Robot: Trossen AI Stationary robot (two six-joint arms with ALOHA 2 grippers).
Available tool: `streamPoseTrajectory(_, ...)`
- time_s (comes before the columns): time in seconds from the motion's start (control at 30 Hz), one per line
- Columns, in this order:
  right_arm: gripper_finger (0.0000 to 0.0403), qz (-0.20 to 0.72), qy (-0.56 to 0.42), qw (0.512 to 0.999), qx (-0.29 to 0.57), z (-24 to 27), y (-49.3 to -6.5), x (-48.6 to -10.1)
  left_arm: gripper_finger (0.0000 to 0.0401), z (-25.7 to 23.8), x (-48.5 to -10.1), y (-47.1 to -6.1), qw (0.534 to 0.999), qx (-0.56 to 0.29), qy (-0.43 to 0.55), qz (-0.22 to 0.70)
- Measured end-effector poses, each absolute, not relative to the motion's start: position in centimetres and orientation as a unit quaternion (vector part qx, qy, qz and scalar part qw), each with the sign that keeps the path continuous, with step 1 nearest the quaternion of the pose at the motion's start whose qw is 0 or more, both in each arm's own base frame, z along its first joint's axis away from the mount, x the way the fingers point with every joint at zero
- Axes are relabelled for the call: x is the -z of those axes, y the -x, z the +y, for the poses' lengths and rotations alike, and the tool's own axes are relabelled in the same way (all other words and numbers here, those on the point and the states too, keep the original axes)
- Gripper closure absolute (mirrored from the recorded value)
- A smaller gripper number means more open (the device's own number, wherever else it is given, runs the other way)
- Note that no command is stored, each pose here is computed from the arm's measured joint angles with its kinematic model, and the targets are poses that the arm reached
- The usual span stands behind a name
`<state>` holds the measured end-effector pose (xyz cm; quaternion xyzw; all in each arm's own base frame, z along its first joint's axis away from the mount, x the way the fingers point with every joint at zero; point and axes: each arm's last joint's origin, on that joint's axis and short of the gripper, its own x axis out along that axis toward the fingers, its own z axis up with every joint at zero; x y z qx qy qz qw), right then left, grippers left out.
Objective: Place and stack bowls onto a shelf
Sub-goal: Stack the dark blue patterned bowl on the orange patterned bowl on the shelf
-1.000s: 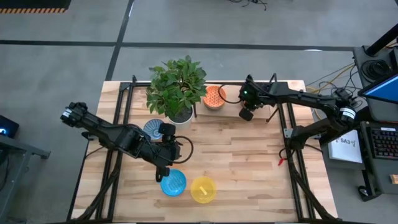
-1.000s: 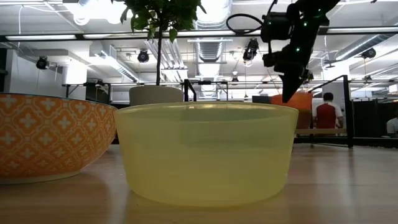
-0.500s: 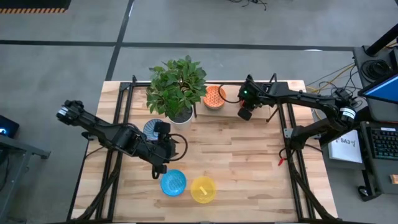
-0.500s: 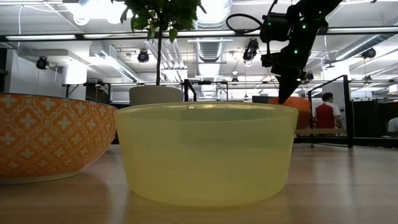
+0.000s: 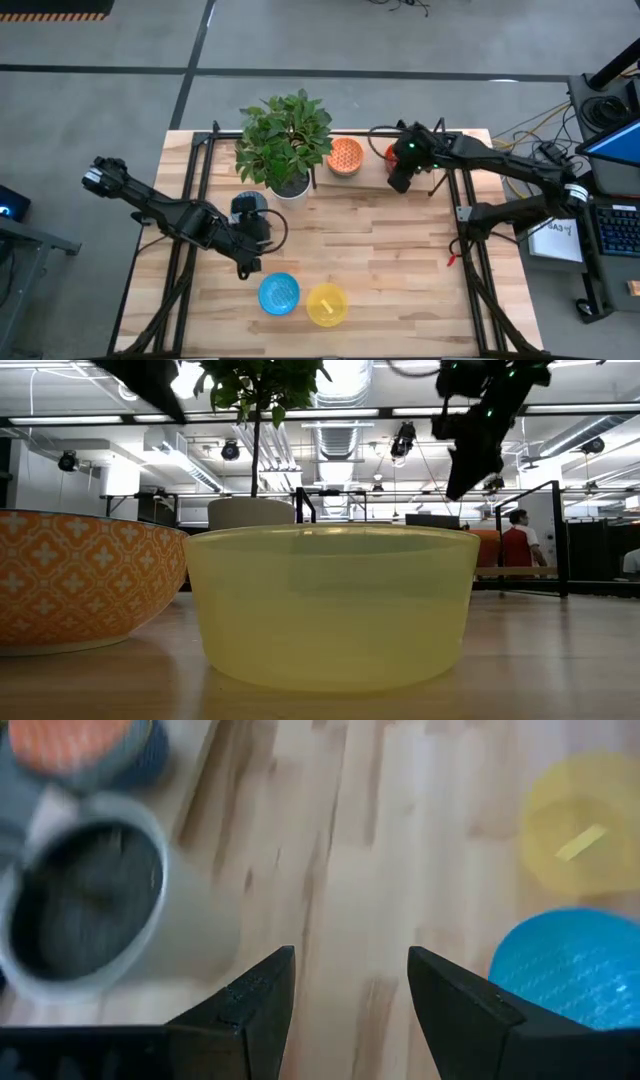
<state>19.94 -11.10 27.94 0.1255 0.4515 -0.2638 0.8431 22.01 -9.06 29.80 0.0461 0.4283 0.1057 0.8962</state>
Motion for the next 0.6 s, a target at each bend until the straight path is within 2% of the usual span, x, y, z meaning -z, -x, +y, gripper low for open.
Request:
streamPoseTrajectory(0.27,0.0319,0.373,-0.142,0.897,0.191,-6.8,-18.5,-29.7,0.0223,-7.4,-25.9,-18.7,0.849,-0.188,0.044,0.492)
streamPoseTrajectory(0.6,0.0340,0.300,-0.135,0.940,0.095,-2.2,-18.3,-28.9,0.0223,-5.8,-20.8,-17.4,0.818,-0.219,0.048,0.530)
